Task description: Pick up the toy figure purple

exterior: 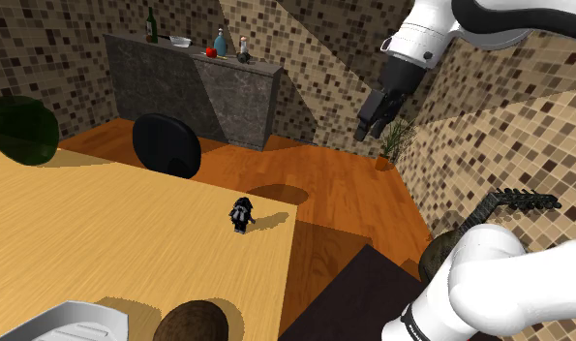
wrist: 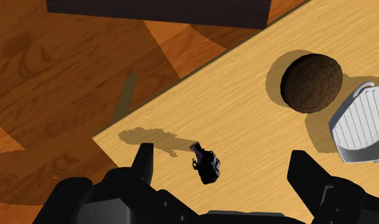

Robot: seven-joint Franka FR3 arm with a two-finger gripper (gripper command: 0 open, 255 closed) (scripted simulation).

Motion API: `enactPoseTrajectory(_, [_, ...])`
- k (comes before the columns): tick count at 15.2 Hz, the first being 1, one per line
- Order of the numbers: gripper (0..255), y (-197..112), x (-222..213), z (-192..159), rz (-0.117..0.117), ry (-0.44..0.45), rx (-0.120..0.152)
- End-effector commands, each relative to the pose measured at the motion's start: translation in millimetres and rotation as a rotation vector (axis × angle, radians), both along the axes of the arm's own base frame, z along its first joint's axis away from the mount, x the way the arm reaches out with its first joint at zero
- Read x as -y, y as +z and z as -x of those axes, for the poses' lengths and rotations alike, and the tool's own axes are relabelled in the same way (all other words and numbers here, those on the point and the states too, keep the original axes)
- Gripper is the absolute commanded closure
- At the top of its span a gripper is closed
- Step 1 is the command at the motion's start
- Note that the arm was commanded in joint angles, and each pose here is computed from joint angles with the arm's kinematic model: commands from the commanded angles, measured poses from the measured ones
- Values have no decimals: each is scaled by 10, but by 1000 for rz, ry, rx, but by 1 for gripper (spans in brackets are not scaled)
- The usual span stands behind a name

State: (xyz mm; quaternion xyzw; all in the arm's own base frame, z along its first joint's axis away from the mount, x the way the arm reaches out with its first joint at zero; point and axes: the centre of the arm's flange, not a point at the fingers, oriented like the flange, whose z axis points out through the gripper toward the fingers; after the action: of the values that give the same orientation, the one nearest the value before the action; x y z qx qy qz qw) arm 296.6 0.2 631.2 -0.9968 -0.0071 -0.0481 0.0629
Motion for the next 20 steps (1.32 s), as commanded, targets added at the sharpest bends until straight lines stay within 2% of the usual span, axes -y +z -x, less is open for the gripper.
enactPoseTrajectory(1, [0, 0, 0, 0, 0, 0, 0])
enactPoseTrajectory(20, [0, -1871, -782, -1396, 123, 98, 119])
